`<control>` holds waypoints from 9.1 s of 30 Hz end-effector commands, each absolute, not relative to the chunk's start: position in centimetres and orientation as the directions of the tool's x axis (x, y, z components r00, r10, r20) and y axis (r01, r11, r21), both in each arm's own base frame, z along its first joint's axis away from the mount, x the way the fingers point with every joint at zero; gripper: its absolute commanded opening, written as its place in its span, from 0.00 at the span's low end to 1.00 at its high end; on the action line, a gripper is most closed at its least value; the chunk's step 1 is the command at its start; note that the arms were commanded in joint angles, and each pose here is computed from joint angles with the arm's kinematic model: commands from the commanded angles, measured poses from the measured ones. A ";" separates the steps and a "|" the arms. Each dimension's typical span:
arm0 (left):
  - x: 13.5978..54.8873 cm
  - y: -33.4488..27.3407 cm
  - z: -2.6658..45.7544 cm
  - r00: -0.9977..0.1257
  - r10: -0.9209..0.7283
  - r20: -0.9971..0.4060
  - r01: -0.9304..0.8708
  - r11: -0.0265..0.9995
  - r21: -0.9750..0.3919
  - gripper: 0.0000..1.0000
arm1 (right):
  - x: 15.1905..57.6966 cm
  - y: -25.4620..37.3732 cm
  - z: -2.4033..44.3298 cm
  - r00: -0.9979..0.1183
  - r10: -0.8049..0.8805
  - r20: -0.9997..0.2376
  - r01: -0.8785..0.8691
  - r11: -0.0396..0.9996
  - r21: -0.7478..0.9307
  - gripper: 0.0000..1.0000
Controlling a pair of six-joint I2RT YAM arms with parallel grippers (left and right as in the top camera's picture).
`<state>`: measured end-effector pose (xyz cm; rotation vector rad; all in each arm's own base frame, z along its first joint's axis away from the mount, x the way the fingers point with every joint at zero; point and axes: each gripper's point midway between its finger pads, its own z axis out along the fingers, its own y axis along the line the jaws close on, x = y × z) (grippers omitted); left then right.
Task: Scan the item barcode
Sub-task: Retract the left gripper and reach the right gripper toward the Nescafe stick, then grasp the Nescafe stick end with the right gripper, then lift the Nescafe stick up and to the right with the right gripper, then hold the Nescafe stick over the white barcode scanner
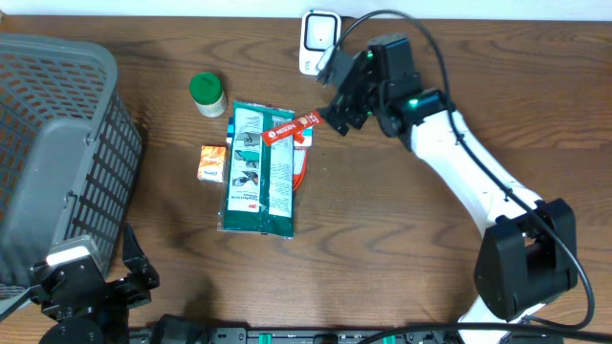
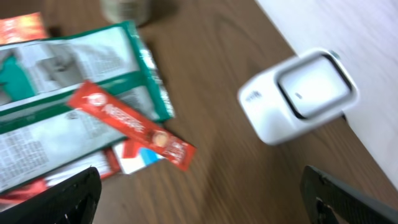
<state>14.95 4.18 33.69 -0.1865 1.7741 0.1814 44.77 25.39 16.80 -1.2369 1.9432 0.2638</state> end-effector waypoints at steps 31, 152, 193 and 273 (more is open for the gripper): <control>14.8 4.4 32.0 -0.277 -0.014 -0.961 -0.231 0.972 0.052 0.84 | 44.8 29.6 2.4 0.026 -0.863 -0.505 -0.939 0.152 -0.308 0.79; 14.4 4.5 30.7 -0.333 -0.001 -0.943 -0.227 0.971 0.079 0.84 | 33.2 22.1 46.7 -0.664 -0.067 -0.744 -0.745 -0.020 0.667 0.01; 14.4 4.3 30.7 -0.330 -0.003 -0.944 -0.220 0.973 0.074 0.84 | 34.0 19.3 52.7 -0.813 0.235 -0.532 -0.503 0.176 0.846 0.01; 14.4 4.3 30.7 -0.331 -0.002 -0.944 -0.220 0.973 0.074 0.84 | 56.5 21.5 16.3 -0.583 -0.412 -0.700 -0.461 0.878 -0.133 0.01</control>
